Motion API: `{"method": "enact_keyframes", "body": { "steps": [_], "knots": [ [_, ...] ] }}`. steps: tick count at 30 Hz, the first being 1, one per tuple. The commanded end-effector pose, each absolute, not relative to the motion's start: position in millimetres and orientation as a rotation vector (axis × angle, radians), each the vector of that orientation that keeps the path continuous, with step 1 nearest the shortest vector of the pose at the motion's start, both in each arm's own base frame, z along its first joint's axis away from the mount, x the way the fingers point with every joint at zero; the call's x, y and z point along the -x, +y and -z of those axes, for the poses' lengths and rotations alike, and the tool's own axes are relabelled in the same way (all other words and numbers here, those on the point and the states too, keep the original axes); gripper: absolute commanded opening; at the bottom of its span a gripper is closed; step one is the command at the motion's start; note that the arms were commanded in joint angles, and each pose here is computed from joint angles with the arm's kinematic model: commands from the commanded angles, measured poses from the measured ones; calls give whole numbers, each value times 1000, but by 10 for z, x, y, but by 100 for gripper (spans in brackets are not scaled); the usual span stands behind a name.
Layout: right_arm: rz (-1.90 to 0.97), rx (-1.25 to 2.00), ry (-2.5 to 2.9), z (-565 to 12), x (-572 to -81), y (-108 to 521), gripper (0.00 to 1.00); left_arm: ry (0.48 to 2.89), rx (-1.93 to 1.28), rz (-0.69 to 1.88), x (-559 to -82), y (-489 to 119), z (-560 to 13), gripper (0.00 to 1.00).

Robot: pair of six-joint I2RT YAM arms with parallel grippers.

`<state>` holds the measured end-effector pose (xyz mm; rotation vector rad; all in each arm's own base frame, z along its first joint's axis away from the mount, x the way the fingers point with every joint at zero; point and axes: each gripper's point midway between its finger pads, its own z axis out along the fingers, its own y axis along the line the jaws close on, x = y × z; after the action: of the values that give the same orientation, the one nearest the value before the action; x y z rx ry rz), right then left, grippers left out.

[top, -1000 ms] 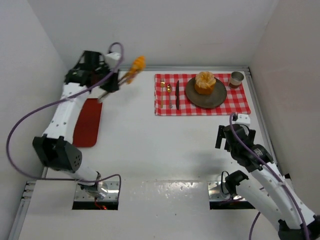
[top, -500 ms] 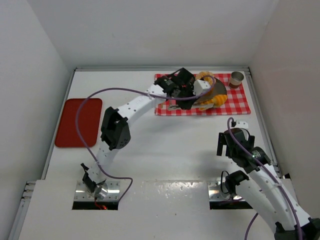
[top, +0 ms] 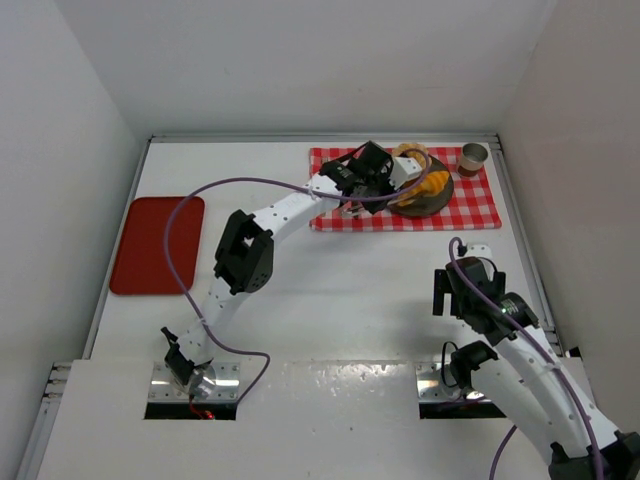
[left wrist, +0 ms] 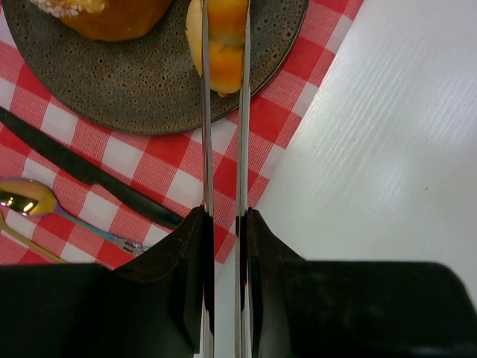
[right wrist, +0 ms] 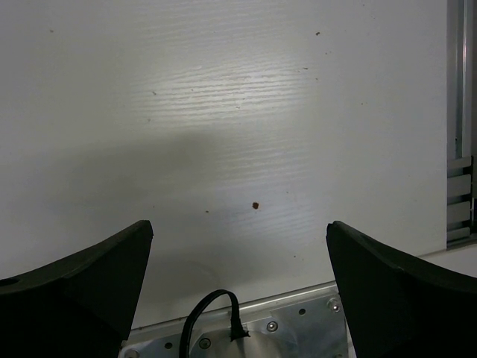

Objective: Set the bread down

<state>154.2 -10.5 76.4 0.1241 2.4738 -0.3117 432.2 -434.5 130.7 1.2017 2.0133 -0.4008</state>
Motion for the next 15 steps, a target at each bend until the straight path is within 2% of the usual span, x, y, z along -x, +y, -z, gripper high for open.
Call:
{"method": "enact_keyframes", "body": {
  "steps": [1,5,8,11,12,15],
  "knots": [
    [337,-97,2453,-826,-1604,-129,100,1924,-1168,477,-4379,-4543,-1493,6],
    [340,-79,2452,-853,-1623,-125,100,1935,-1205,471,-4366,-4541,-1328,11],
    [336,-83,2450,-863,-1630,-121,100,1943,-1189,435,-4420,-4516,-1306,23],
    [332,-85,2447,-866,-1618,-122,100,1943,-1189,435,-4432,-4527,-1289,38],
    [336,-90,2451,-861,-1606,-131,100,1932,-1189,447,-4419,-4537,-1346,47],
    [342,-89,2455,-873,-1585,-141,100,1918,-1190,461,-4403,-4547,-1422,54]
  ]
}}
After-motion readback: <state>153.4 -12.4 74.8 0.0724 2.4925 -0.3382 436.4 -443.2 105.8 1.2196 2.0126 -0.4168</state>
